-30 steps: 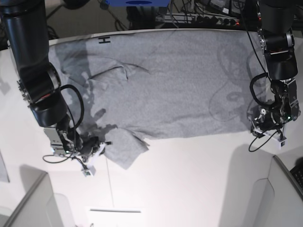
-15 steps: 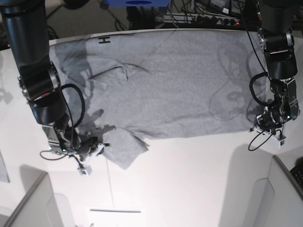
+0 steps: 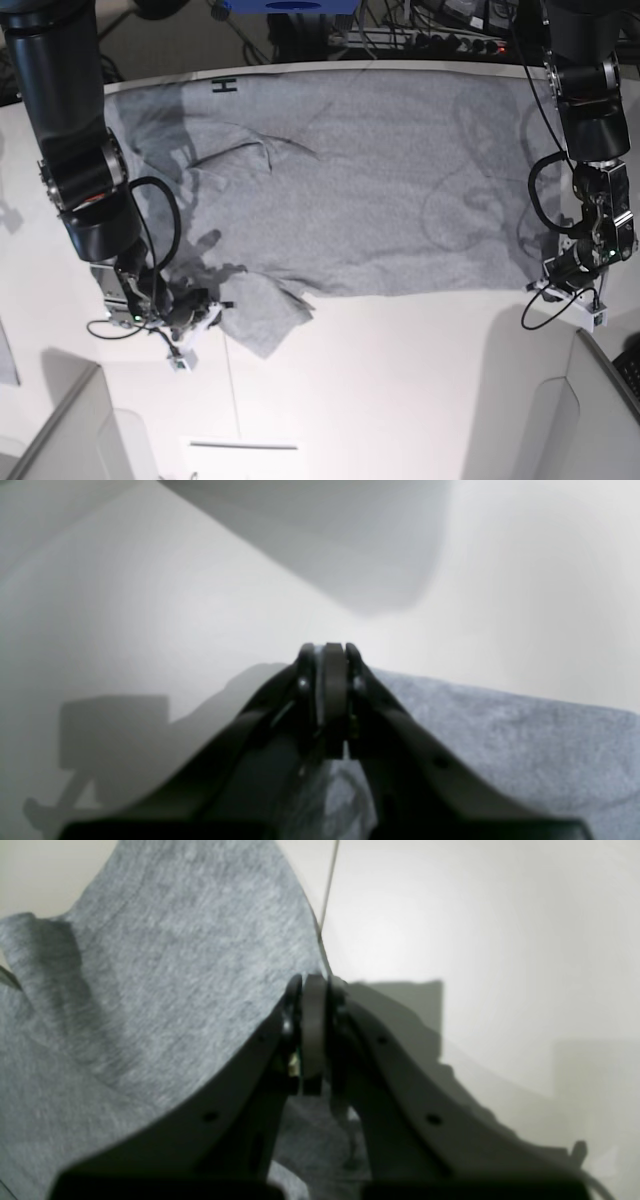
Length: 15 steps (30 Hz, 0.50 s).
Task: Fold the T-shirt properly
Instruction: 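Lower the left gripper to the shirt's side edge near the hem and grasp, then lift the hem-side edge of the grey shirt with both grippers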
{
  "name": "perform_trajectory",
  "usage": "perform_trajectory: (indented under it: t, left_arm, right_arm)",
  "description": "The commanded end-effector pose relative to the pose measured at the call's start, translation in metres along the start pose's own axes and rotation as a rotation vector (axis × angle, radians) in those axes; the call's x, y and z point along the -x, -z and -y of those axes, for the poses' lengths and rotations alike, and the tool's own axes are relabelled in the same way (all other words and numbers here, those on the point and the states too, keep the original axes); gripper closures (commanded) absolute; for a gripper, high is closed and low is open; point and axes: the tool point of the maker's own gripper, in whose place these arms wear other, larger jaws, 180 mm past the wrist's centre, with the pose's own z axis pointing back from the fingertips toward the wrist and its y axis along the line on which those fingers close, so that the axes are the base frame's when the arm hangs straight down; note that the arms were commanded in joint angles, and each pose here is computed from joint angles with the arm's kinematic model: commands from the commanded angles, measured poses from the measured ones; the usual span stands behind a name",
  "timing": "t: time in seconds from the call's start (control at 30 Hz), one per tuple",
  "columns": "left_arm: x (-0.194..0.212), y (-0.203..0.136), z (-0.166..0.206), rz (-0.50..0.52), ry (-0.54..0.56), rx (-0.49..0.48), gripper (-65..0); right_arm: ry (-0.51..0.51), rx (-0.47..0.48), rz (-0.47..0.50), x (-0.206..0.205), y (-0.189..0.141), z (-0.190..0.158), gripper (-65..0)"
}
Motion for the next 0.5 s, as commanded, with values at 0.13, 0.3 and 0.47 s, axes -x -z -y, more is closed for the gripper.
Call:
perform_trajectory:
  t: [0.13, 0.3, 0.47]
  left_arm:
    - [-0.020, -0.006, -0.001, 0.051, 0.011, 0.002, 0.0]
    - [-0.019, -0.010, 0.000, 0.060, 0.025, 0.002, 0.0]
    - [-0.015, -0.013, 0.002, 0.059, 0.042, 0.006, 0.0]
  right_arm:
    - [-0.007, -0.002, 0.069, -0.032, -0.010, 0.001, 0.0]
    - [-0.001, 0.006, 0.091, -0.035, -0.012, 0.007, 0.0]
    - [-0.022, -0.013, 0.125, -0.040, -0.013, 0.000, 0.0]
